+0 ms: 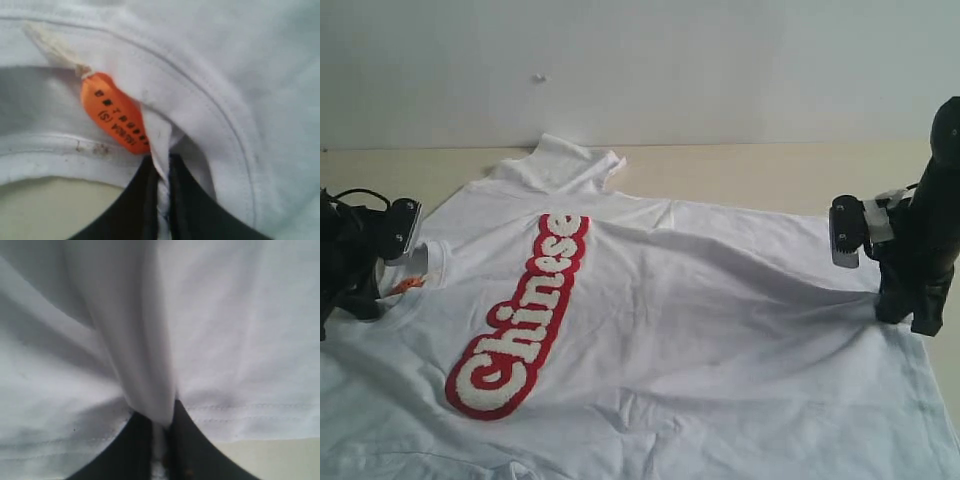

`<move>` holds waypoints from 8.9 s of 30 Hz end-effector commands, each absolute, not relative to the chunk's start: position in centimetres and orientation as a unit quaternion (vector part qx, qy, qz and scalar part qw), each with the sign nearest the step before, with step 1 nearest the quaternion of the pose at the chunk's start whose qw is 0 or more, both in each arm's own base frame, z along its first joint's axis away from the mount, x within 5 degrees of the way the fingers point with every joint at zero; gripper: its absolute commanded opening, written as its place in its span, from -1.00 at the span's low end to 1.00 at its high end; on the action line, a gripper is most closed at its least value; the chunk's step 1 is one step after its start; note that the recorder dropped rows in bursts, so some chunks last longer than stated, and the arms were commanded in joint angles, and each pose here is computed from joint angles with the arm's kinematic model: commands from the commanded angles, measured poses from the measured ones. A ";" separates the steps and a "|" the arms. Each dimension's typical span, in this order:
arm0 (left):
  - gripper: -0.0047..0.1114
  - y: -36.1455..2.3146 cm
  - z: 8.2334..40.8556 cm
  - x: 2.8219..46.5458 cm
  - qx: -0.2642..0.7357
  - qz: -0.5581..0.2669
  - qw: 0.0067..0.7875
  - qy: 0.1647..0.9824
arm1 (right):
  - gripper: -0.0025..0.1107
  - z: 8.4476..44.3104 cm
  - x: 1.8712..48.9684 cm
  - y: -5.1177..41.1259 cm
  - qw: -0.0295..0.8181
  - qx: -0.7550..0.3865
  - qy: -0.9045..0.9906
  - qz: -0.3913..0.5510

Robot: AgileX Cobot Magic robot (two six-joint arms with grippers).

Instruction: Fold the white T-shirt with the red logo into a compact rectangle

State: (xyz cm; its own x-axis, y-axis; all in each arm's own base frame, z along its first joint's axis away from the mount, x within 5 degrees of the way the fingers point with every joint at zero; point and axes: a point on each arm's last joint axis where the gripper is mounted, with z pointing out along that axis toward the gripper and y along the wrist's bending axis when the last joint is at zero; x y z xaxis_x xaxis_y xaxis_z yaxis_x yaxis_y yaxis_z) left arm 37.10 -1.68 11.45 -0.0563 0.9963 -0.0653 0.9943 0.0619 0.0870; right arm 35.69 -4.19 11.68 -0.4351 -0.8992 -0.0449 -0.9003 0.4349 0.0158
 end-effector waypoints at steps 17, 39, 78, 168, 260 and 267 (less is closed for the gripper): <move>-0.92 1.6 29.0 32.4 0.592 0.149 0.212 0.763 | -0.96 31.5 32.7 -2.7 0.179 -0.537 0.823 -0.034; -0.92 4.3 39.9 23.9 0.316 0.274 0.357 0.835 | -0.96 40.9 26.5 0.6 0.390 -0.449 0.804 0.020; -0.92 2.3 45.1 18.6 0.276 0.245 0.498 0.785 | -0.96 46.8 23.7 2.6 0.441 -0.323 0.832 0.089; -0.92 -0.1 41.4 20.3 0.268 0.016 0.325 0.907 | -0.96 40.8 24.9 1.6 0.317 -0.115 0.923 0.184; 0.87 6.0 20.4 47.1 0.108 0.046 0.410 0.904 | 0.17 23.5 52.6 -7.7 0.295 0.106 0.911 0.267; 0.87 6.7 23.1 47.9 0.085 0.024 0.439 0.894 | 0.17 24.2 52.8 -8.9 0.331 0.119 0.889 0.292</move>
